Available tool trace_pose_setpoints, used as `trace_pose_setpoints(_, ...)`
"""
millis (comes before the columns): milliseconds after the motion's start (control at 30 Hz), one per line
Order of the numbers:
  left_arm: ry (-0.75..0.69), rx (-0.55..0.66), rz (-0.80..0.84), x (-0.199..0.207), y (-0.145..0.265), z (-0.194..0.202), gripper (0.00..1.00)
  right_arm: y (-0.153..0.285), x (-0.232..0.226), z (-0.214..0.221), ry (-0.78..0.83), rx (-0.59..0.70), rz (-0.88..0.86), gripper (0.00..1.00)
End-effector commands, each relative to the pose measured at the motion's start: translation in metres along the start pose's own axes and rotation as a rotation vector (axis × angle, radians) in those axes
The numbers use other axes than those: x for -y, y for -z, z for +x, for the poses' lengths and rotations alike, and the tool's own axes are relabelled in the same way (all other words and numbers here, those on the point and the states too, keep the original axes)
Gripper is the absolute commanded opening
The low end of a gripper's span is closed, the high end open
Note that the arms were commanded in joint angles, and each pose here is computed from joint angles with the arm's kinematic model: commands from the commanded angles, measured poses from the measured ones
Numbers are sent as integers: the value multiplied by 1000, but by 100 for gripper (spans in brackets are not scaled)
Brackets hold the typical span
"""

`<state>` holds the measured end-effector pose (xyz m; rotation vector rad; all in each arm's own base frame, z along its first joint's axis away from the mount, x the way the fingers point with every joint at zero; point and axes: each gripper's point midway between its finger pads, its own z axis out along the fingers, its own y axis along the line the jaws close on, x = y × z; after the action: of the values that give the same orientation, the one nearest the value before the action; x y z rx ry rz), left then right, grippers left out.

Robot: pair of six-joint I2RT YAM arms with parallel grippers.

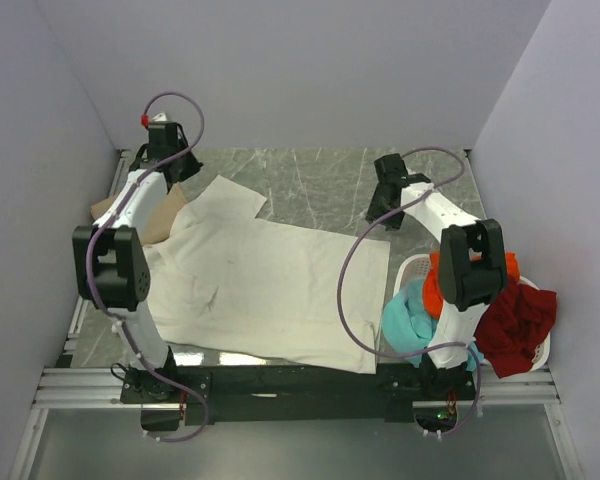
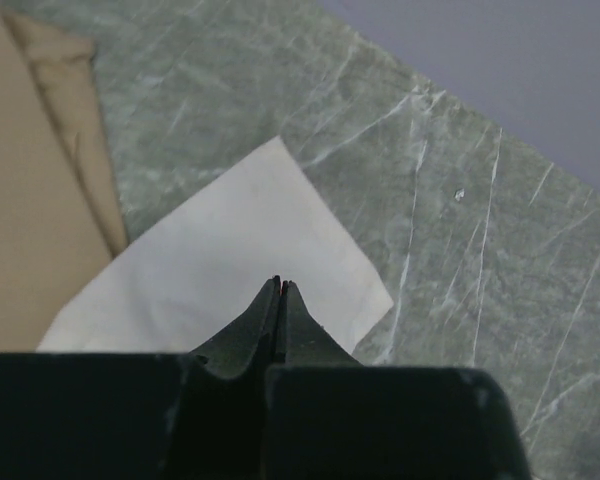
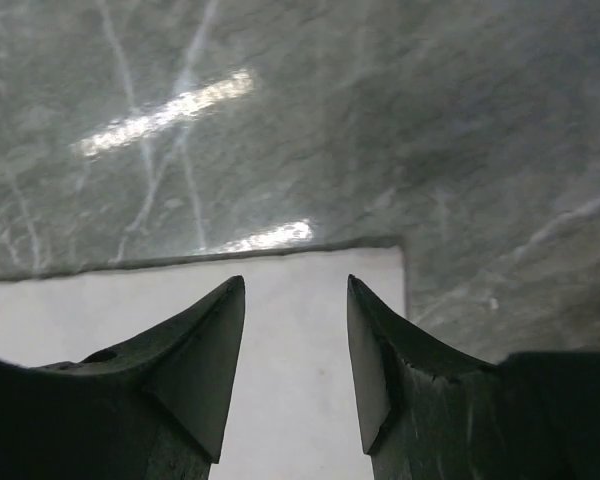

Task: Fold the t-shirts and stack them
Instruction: Fold the tshirt

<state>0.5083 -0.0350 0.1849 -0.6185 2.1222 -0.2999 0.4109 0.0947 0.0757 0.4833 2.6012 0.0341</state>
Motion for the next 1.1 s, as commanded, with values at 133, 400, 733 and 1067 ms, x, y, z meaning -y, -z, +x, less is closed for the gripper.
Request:
trace_pose_setpoints(133,-66,-66,148,40,-52,-4,6,8,37,-12,-16,-8,87,52)
trace_pose_setpoints(400,-52,-95,177,55,-85,2,11,-26,49,5,23,-79,126,52)
trace_pose_setpoints(733,-71,-135,188,66,-110,26,13,-46,62,19,-5,-122,135,46)
trace_pose_setpoints(1067,-90,-126,114,55,-133,30,19,-46,63,37,11,-179,110,27)
